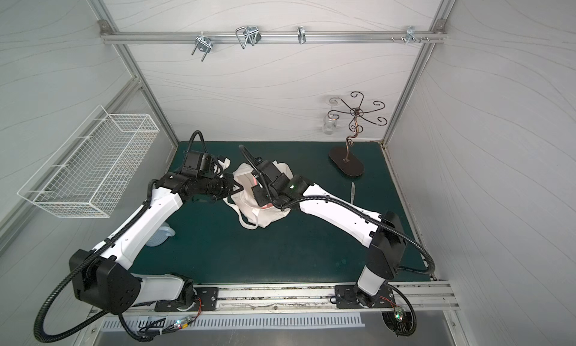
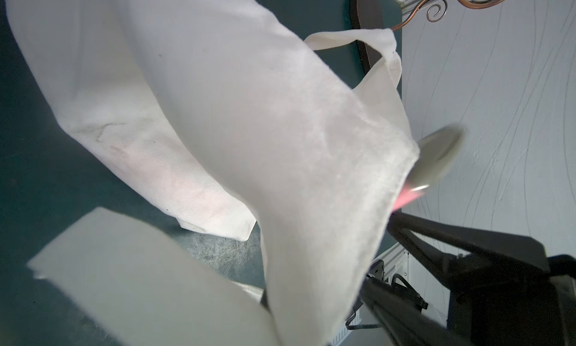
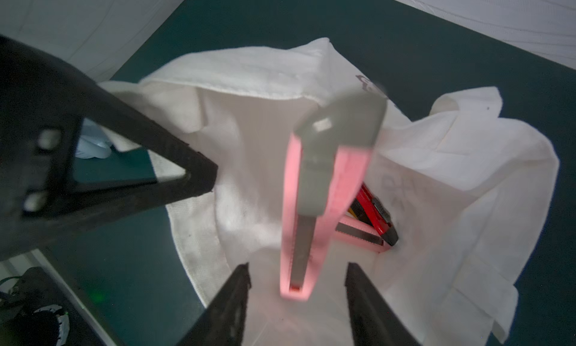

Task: Place the art knife into the pouch
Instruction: Place the utility knife in the pouch, then adjust the utility knife at the center of the board.

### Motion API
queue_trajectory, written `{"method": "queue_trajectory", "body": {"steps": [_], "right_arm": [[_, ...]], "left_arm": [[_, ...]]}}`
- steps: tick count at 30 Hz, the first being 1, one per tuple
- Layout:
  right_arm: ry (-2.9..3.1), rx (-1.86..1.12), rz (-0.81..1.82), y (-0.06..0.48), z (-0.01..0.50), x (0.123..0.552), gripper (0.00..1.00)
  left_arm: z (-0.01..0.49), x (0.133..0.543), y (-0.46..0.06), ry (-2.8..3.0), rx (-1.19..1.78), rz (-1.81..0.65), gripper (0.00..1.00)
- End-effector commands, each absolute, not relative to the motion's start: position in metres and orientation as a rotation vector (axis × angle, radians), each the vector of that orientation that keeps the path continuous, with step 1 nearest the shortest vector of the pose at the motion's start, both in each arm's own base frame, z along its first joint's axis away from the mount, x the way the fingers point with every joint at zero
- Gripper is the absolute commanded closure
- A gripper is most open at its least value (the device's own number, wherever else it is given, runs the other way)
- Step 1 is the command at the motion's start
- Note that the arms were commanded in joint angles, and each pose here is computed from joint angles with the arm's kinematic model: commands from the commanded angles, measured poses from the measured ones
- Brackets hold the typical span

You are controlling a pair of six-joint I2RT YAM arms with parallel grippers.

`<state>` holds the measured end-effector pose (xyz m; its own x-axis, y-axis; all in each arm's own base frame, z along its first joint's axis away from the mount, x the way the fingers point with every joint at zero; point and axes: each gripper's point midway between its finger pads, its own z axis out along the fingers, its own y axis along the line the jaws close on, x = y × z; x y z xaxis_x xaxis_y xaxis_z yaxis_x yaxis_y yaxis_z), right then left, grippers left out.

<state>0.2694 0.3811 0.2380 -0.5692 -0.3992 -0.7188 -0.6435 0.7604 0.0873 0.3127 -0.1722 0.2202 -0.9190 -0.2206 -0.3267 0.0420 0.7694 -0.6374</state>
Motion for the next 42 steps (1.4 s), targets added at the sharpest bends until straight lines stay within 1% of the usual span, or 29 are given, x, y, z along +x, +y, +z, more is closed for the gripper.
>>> {"method": "queue_trajectory", "body": {"steps": [1, 5, 9, 13, 17, 22, 26, 29, 33, 42], "right_arm": [[2.176, -0.766, 0.433, 0.381, 0.261, 0.273, 0.41], [2.142, -0.71, 0.372, 0.359, 0.281, 0.285, 0.39], [2.221, -0.543, 0.325, 0.314, 0.281, 0.322, 0.38], [2.336, -0.384, 0.306, 0.272, 0.257, 0.365, 0.35], [2.462, -0.305, 0.285, 0.251, 0.223, 0.399, 0.35], [2.588, -0.313, 0.288, 0.251, 0.176, 0.429, 0.34], [2.638, -0.358, 0.272, 0.257, 0.143, 0.439, 0.35], [2.67, -0.398, 0.335, 0.265, 0.118, 0.442, 0.34], [2.7, -0.478, 0.379, 0.276, 0.09, 0.442, 0.27], [2.703, -0.614, 0.405, 0.296, 0.055, 0.44, 0.24]], "left_arm": [[0.237, 0.323, -0.176, 2.522, -0.095, -0.959, 1.0], [0.236, 0.323, -0.176, 2.522, -0.094, -0.959, 1.0], [0.235, 0.322, -0.175, 2.527, -0.099, -0.955, 1.0], [0.238, 0.319, -0.175, 2.52, -0.104, -0.972, 1.0], [0.238, 0.313, -0.173, 2.533, -0.117, -0.963, 1.0], [0.226, 0.304, -0.159, 2.592, -0.17, -0.864, 1.0], [0.213, 0.296, -0.144, 2.639, -0.246, -0.831, 1.0], [0.206, 0.29, -0.13, 2.646, -0.319, -0.812, 1.0], [0.201, 0.282, -0.112, 2.647, -0.4, -0.784, 1.0], [0.197, 0.275, -0.096, 2.656, -0.462, -0.741, 1.0]]}}
